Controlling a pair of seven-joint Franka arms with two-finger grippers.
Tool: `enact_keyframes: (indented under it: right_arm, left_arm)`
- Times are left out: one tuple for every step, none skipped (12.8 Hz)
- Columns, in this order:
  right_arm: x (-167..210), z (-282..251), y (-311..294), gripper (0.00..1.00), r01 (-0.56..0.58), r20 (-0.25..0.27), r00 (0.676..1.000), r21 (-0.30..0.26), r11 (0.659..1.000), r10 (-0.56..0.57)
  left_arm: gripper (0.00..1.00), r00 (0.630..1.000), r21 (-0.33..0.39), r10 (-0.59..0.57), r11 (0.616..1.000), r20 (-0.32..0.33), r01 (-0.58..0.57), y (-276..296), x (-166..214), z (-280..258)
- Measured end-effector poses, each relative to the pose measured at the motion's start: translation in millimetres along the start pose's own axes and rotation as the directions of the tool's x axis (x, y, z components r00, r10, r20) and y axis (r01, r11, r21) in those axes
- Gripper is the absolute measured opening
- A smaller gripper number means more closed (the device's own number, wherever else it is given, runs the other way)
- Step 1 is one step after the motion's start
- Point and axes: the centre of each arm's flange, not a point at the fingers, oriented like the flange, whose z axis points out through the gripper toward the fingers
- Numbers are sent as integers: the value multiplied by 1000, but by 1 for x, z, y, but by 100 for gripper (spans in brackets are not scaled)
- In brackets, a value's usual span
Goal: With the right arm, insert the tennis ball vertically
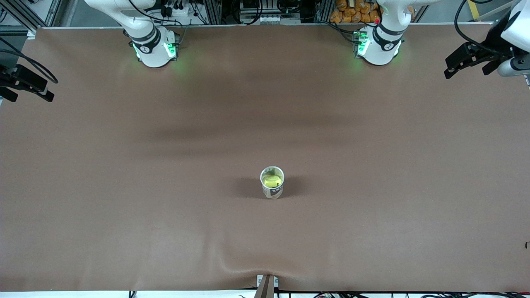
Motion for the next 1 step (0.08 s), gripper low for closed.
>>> enact_keyframes:
  right_arm:
    - [0,0,0,100,-1,0,1000,0,1000,1]
  left_arm:
    - [100,1000,0,0,1000,0,0,0,0,0]
